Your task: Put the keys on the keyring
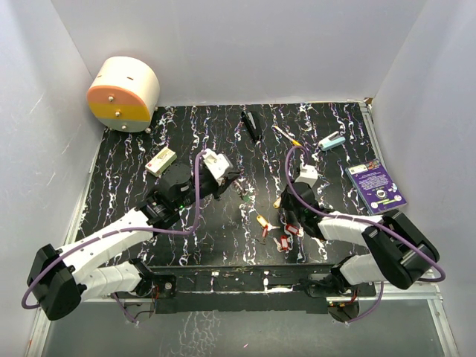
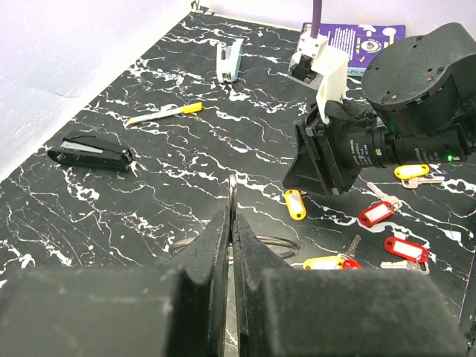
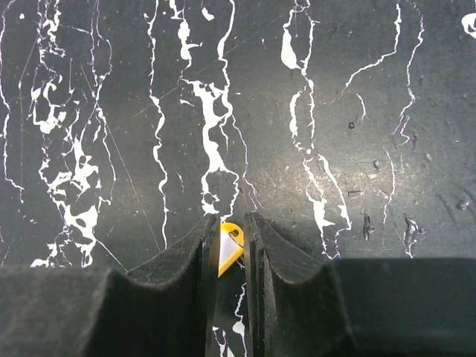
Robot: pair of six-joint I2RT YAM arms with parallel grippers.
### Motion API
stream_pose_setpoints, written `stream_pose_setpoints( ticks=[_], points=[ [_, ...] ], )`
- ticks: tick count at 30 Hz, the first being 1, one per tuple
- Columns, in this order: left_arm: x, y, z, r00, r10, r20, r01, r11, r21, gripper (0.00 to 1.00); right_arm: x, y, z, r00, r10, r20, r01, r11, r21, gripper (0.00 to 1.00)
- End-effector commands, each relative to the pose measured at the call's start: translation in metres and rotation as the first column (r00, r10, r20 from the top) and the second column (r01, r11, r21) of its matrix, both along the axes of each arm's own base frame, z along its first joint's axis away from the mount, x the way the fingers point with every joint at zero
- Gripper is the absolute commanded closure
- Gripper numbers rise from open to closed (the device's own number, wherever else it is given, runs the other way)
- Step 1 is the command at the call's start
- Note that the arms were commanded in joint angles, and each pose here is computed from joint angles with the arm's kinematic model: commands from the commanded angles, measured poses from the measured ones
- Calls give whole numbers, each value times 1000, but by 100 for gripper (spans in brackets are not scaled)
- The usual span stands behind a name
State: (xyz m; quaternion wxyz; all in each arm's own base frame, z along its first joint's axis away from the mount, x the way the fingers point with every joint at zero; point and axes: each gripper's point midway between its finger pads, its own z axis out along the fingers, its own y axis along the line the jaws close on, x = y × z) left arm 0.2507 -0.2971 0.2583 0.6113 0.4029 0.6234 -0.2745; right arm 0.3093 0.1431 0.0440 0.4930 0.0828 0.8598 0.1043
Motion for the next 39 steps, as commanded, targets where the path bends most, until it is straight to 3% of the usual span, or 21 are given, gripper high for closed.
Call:
stream_pose_setpoints(
  ticks=[1,15,39],
  points=[
    [-3,2,21,999,-5,51,8,998,-61,100,10,12,11,997,33,74,-35,999,28,74],
    [-1,4,18,999,6,52,-3,998,-65,100,12,11,-10,998,22,53,-22,1000,2,74],
    [-1,5,14,999,5,41,-3,998,-58,100,17,5,9,988,-29,151,25,999,29,73]
  ],
)
